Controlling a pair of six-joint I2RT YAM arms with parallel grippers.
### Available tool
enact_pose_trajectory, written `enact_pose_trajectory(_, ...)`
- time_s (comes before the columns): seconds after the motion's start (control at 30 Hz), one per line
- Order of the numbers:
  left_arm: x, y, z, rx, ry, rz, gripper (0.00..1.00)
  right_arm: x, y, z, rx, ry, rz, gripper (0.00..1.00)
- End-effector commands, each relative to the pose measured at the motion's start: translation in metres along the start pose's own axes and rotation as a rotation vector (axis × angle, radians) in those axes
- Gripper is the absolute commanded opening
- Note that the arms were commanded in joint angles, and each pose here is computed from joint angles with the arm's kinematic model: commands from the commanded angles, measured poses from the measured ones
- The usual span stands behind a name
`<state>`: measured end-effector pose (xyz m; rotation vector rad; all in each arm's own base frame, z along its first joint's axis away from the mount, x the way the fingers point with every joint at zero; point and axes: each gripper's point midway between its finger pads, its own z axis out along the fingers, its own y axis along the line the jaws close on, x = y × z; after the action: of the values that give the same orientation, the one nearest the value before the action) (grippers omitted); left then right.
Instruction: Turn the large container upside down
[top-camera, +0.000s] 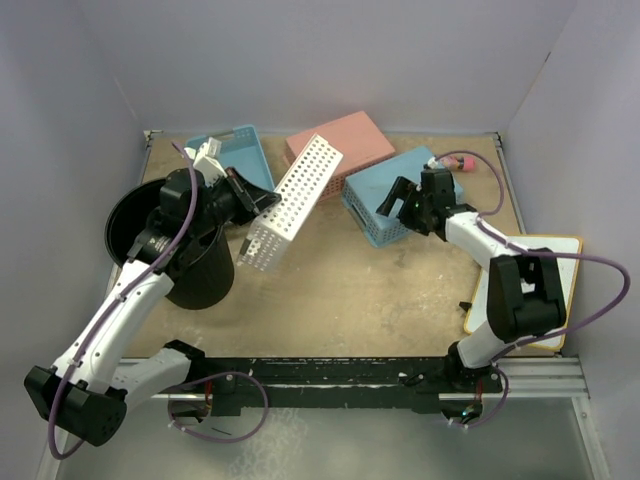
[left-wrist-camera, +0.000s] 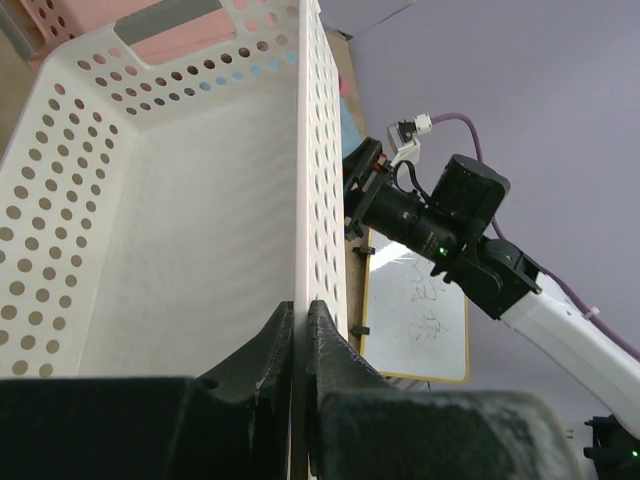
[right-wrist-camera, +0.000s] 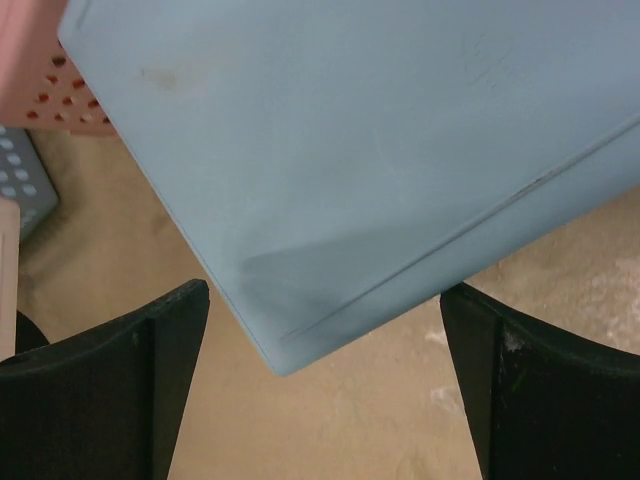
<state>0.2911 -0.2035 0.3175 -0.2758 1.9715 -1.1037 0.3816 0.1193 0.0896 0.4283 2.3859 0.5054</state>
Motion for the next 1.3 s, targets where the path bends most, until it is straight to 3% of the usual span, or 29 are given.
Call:
enact_pose_trajectory(0.0, -0.027, -0.04, -0.019, 0.116, -0.092, 0.073, 0.0, -0.061, 0.027, 0.001, -0.057, -0.162, 0.035, 1.0)
enact_pose_trajectory(0.2, -0.007, -0.043, -0.022, 0.155, 0.014, 0.098, 0.0, -0.06, 0.036, -0.04, -0.102, -0.184, -0.012, 1.0)
enact_pose_trajectory(0.37, 0.034, -0.04, -0.024, 0.203, 0.254, 0.096, 0.0, -0.059, -0.003, -0.096, 0.098, -0.263, -0.087, 0.99)
enact_pose_trajectory(0.43, 0.051, -0.039, -0.024, 0.229, 0.346, 0.071, 0.0, -0.075, -0.025, -0.132, 0.226, -0.398, -0.095, 0.99)
enact_pose_trajectory(0.5, 0.062, -0.03, -0.027, 0.202, 0.402, 0.089, 0.0, -0.079, -0.03, -0.158, 0.225, -0.501, -0.089, 0.99)
enact_pose_trajectory(0.6, 0.071, -0.038, -0.036, 0.229, 0.444, 0.091, 0.0, -0.07, -0.035, -0.182, 0.209, -0.549, -0.08, 0.99)
enact_pose_trajectory(0.83, 0.105, -0.088, -0.043, 0.49, 0.512, -0.096, 0.0, -0.089, -0.046, -0.211, 0.308, -0.638, -0.069, 1.0)
enact_pose_trajectory(1.07, 0.137, -0.118, -0.033, 0.641, 0.586, -0.201, 0.0, -0.095, -0.037, -0.221, 0.303, -0.62, -0.045, 1.0)
enact_pose_trajectory(1.27, 0.166, -0.102, -0.004, 0.597, 0.673, -0.303, 0.0, -0.11, -0.036, -0.251, 0.336, -0.688, -0.029, 1.0)
